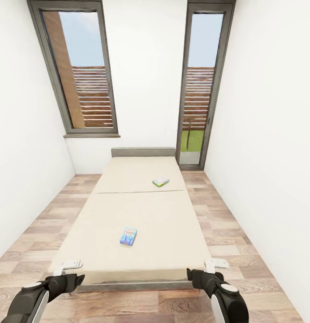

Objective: Put all the toys in the child's room - the three board games (two on the bed and one on the table), the two jigsaw puzzles on the table, and the tennis ball on the table - inside the toy box on the table in the child's room.

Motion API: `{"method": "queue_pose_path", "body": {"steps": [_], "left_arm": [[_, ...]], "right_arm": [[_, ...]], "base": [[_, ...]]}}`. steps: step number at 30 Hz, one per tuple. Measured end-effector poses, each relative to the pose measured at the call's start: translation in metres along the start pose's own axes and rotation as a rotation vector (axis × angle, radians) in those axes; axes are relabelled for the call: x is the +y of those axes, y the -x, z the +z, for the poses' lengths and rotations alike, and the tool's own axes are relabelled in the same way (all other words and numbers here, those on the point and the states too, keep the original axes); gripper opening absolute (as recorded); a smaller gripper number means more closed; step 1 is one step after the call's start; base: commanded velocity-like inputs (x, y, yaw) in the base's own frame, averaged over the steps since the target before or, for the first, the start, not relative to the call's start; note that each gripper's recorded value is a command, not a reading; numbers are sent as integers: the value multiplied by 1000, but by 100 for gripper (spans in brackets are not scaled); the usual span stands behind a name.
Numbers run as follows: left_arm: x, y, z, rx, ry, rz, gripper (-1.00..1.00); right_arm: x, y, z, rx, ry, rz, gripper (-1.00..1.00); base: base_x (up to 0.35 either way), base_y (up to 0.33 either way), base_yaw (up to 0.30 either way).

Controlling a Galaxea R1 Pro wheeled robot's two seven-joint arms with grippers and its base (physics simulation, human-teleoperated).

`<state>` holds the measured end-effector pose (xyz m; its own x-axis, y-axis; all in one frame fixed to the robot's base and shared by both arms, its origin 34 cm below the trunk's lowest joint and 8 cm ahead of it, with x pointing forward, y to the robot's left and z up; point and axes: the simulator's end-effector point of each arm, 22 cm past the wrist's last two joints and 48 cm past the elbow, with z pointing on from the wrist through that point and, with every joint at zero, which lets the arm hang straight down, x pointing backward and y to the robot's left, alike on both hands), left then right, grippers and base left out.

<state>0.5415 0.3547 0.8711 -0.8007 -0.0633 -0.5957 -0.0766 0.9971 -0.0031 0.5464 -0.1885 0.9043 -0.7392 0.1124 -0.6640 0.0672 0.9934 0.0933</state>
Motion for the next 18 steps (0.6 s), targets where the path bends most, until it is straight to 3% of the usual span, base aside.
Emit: {"method": "queue_pose_path", "body": {"steps": [7, 14, 18], "left_arm": [[1, 0, 0, 1, 1, 0, 100], [-3, 0, 0, 2, -5, 0, 100], [-4, -1, 0, 5, -5, 1, 100]], "right_arm": [[2, -5, -2, 35, 3, -7, 100], [5, -5, -11, 102, 8, -22, 100], [9, 14, -12, 121, 16, -36, 100]], "base": [[204, 84, 0], [35, 11, 0], [5, 2, 0]]}}
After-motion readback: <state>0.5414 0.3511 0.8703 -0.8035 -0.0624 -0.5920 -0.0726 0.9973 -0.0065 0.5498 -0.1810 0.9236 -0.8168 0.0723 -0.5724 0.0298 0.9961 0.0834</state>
